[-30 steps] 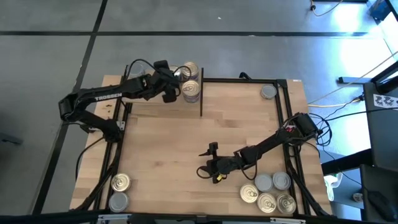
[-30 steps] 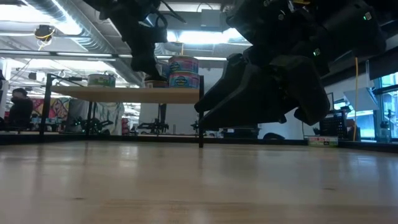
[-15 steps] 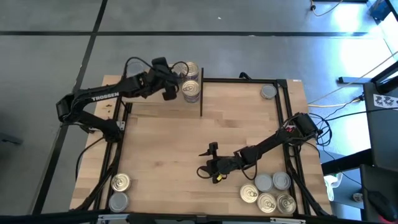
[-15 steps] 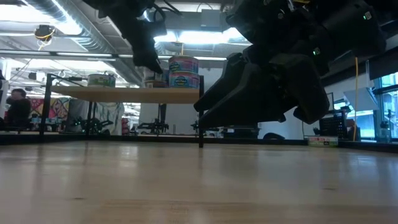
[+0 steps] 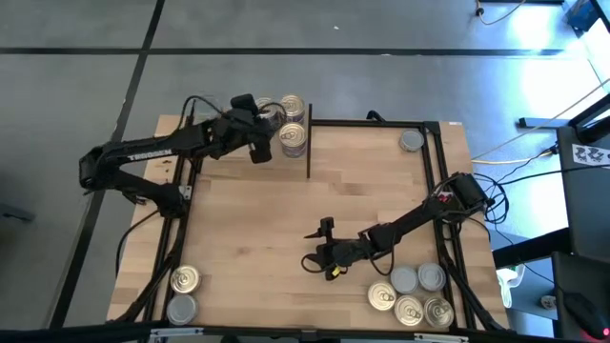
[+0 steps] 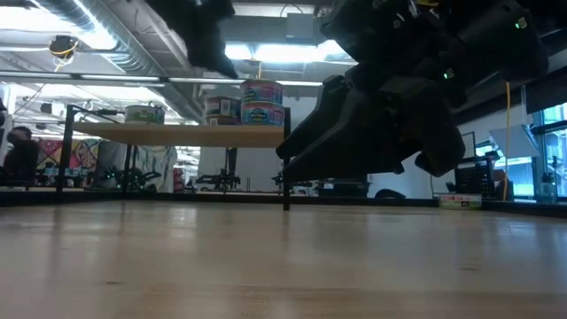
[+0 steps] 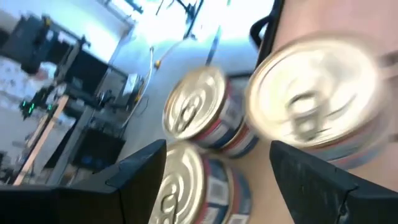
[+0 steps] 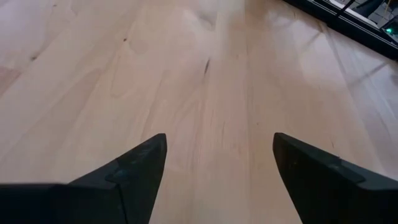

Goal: Stack canned seafood by type on shelf
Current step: Put the blue tuna can on the shelf

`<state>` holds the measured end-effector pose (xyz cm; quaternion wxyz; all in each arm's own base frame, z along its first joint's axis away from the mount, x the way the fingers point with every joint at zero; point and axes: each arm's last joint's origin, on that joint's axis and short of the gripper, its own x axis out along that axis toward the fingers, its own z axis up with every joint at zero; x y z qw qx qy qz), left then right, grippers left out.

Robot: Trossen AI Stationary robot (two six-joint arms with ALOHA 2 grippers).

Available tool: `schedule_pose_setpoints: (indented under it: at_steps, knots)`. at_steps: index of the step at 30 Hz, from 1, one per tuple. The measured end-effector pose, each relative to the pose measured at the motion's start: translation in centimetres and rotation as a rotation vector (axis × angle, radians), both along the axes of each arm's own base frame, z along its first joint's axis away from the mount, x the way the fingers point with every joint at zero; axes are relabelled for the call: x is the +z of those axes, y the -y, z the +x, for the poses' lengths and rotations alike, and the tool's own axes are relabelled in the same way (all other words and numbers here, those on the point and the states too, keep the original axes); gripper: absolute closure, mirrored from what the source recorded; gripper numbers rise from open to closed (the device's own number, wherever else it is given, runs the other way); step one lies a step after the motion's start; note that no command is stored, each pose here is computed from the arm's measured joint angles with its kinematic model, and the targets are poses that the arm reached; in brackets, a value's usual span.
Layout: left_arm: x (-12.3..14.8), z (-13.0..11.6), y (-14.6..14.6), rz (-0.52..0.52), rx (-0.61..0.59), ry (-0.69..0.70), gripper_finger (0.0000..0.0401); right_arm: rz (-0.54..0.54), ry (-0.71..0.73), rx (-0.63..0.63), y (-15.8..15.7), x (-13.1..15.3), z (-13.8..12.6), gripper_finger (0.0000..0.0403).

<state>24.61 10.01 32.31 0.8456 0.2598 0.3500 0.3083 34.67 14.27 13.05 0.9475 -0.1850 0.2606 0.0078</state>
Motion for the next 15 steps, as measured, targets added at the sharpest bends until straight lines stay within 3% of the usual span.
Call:
schedule_pose_setpoints:
  at_steps: [5, 15]
  knots:
    - [0.8, -0.6, 3.9, -0.068, -0.109, 0.043, 0.0116, -0.005, 0.000, -0.003, 0.2, 0.0, 0.1, 0.0109]
    - [-1.3, -1.4, 12.1, -0.365, -0.253, -0.039, 0.0116, 0.052, -0.002, 0.025, 0.0, 0.0, 0.1, 0.0109]
